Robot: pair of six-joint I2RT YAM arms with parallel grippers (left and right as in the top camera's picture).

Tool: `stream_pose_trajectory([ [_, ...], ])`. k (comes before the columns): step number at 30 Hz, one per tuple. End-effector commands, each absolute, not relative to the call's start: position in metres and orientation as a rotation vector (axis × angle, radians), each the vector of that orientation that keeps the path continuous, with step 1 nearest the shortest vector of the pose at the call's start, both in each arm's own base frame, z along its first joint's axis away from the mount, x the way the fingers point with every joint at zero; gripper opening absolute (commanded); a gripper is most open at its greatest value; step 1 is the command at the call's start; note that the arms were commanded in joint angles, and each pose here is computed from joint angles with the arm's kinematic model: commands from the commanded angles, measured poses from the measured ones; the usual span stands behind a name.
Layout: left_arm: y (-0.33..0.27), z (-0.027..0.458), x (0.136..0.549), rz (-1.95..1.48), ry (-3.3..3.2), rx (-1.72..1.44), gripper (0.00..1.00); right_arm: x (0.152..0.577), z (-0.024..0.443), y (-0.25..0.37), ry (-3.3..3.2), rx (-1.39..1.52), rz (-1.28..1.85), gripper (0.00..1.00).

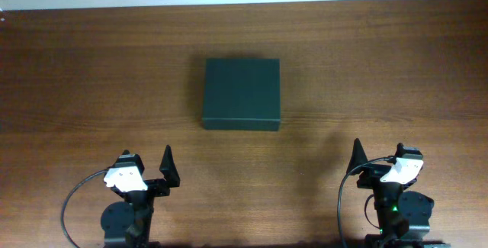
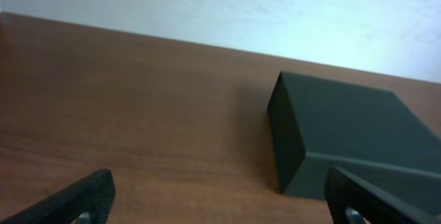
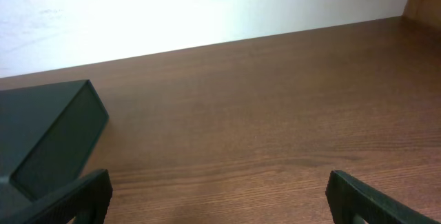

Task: Pack container

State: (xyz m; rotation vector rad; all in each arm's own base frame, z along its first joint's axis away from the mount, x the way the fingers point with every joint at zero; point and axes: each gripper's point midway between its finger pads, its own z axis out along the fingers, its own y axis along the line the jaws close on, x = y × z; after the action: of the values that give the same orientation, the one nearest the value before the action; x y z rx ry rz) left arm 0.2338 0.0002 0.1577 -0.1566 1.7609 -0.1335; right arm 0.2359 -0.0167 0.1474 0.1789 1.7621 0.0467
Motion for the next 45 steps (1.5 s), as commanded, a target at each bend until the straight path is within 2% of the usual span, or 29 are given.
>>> stream_pose_trajectory([
  [1, 0.0008, 0.1464, 0.2361, -0.12, 1.765, -0.163, 0.99, 0.2358, 0.146, -0.0167, 1.759, 0.185, 0.056, 0.99],
  [9, 0.0071, 0.1497, 0.2374, 0.071, 1.749, -0.022, 0.99, 0.2358, 0.146, -0.0167, 1.759, 0.185, 0.056, 0.99],
  [45, 0.002, 0.1495, 0.2376, 0.046, 1.75, 0.003, 0.99, 0.2358, 0.146, -0.0167, 1.759, 0.184, 0.056, 0.99],
])
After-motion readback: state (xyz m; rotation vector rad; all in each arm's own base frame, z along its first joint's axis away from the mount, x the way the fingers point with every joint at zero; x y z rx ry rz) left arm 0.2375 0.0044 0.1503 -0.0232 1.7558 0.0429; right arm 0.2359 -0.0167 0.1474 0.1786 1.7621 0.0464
